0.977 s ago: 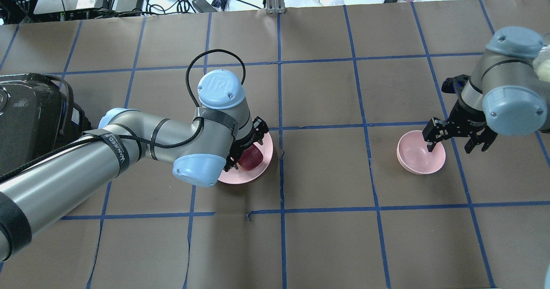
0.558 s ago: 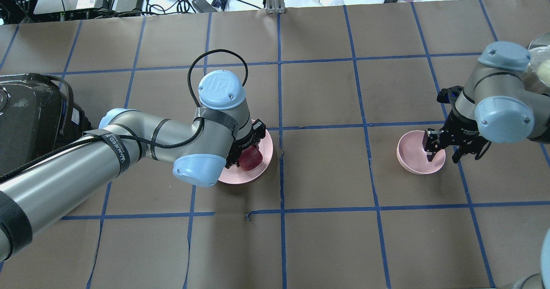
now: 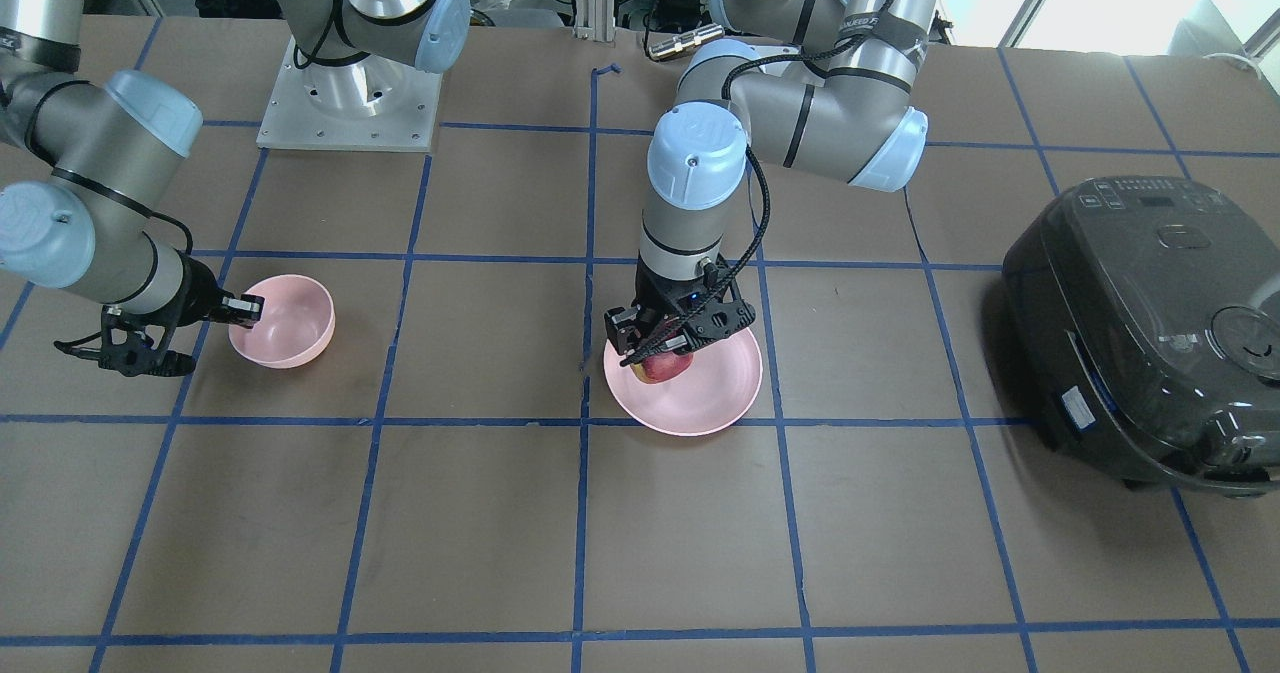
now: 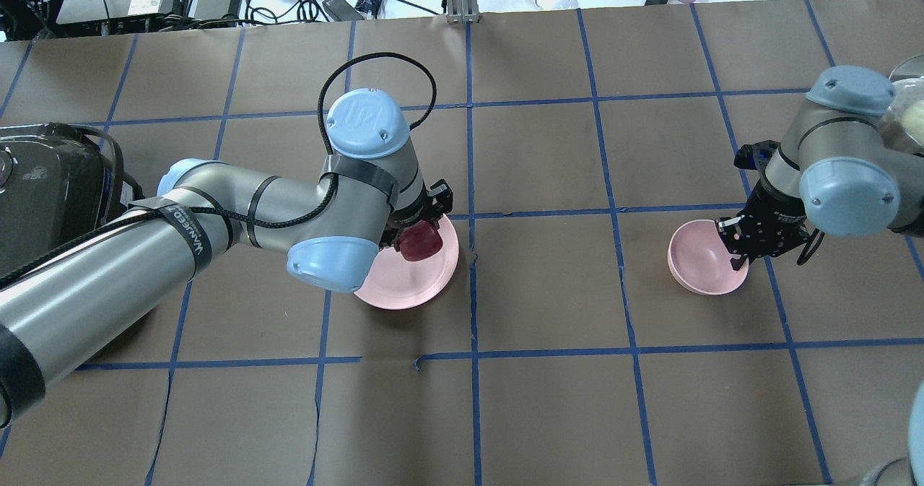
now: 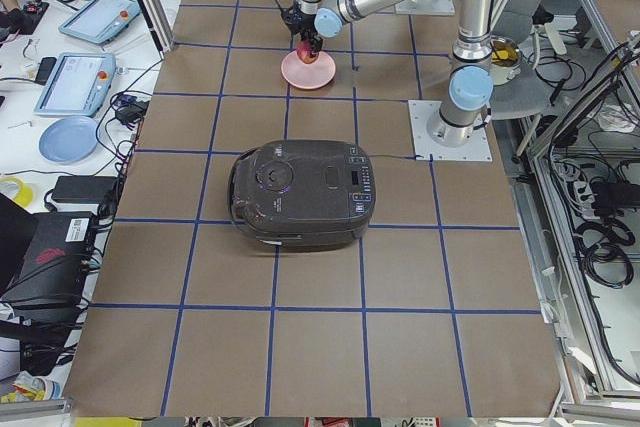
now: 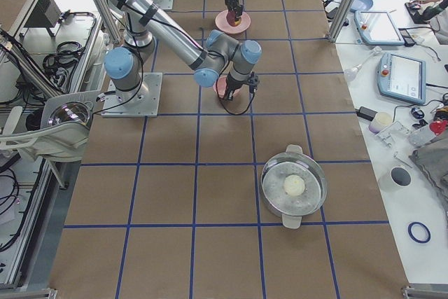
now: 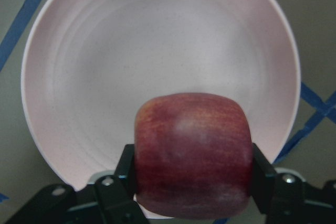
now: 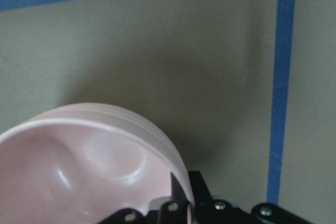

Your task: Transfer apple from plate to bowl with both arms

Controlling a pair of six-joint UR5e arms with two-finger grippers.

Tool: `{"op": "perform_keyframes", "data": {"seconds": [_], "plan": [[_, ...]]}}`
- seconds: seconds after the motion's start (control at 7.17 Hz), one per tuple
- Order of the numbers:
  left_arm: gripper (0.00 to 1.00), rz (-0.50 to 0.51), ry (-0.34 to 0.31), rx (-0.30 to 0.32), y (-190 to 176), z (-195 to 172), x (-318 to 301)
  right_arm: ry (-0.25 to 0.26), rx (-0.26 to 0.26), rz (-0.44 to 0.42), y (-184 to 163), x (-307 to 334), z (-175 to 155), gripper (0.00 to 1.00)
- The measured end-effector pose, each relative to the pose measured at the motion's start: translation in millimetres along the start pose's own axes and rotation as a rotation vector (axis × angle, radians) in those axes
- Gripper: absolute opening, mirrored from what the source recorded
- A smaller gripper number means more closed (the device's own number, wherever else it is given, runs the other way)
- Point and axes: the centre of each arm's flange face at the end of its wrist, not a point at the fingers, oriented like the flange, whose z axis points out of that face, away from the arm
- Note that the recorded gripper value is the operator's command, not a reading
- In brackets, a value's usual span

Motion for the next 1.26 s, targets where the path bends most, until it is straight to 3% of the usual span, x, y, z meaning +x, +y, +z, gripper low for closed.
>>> {"op": "perform_keyframes", "data": {"seconds": [0.28,0.56,1.12,1.26], "plan": [[0.0,0.272,0.007,0.012,-15.8,-21.3,13.3,-0.099,0.023,0.034,-4.0,-17.6,-22.2,0.0],[0.0,0.464,-0.018,-0.027,-33.7,-51.2,29.3,-0.155,0.026,0.011,1.0,-66.5,-40.1,0.0],[0.0,0.552,-0.024,-0.025,-39.5,-77.5,51.9,-0.218,-0.026,-0.045,26.0,-175.6,-13.4,0.0],[0.0,0.556,-0.024,-0.024,-38.4,-78.4,53.7,-0.221,-0.036,-0.055,29.9,-187.1,-3.0,0.1]]}}
